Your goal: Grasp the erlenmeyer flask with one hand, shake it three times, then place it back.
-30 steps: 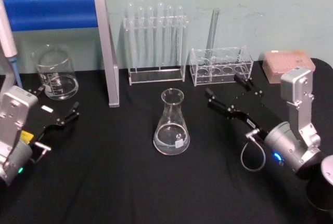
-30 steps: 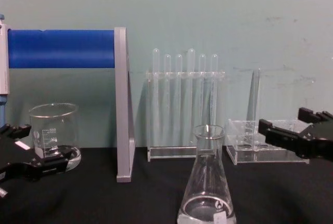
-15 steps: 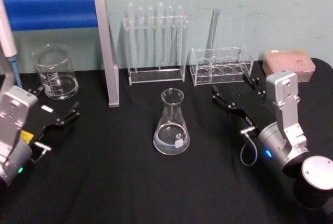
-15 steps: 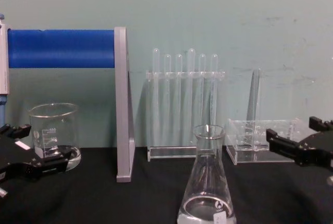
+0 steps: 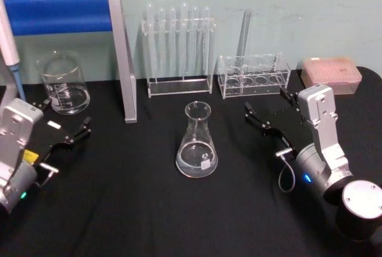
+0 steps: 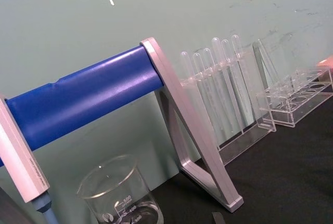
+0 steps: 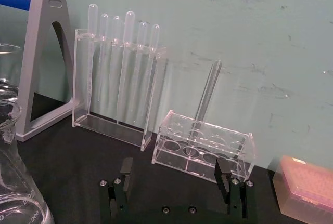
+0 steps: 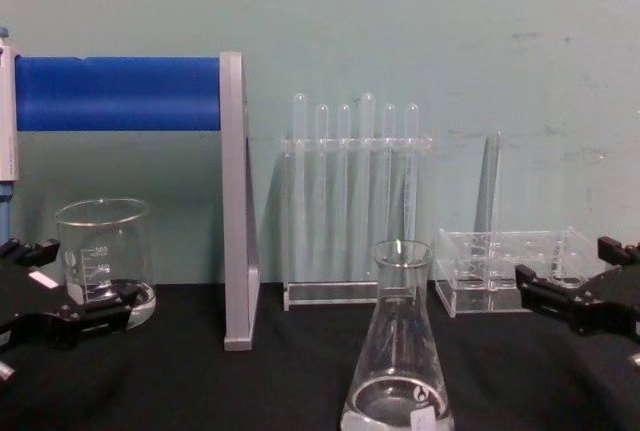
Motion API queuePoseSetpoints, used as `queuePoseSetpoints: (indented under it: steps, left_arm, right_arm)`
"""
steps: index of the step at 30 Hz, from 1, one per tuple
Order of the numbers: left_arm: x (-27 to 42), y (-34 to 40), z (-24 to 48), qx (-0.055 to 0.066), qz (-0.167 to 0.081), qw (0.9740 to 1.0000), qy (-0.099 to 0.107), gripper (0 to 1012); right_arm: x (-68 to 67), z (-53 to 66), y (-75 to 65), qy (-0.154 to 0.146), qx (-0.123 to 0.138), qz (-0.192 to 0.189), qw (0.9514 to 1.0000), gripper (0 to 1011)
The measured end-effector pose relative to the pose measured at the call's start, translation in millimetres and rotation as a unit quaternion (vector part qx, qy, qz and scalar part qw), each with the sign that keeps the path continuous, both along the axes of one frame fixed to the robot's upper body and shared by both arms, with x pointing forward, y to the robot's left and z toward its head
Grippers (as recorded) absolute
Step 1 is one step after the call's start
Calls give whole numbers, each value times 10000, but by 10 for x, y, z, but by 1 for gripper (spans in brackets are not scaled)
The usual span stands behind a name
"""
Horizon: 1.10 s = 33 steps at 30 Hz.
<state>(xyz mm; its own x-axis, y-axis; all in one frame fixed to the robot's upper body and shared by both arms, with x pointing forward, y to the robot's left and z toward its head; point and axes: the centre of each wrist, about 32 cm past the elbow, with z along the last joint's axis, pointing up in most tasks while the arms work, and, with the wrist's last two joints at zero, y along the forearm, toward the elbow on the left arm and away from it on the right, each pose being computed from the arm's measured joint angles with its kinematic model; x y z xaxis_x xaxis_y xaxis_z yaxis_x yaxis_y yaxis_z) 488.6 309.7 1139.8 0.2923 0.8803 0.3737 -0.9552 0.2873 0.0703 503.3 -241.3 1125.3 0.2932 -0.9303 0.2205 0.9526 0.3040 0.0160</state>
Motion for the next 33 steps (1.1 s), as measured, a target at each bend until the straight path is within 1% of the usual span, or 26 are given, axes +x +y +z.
queuePoseSetpoints:
  steps: [33]
  left_arm:
    - [0,0,0,0,0,10000,0,1001]
  right_arm:
    - [-4,8,-2,15,42,34,10000,1000]
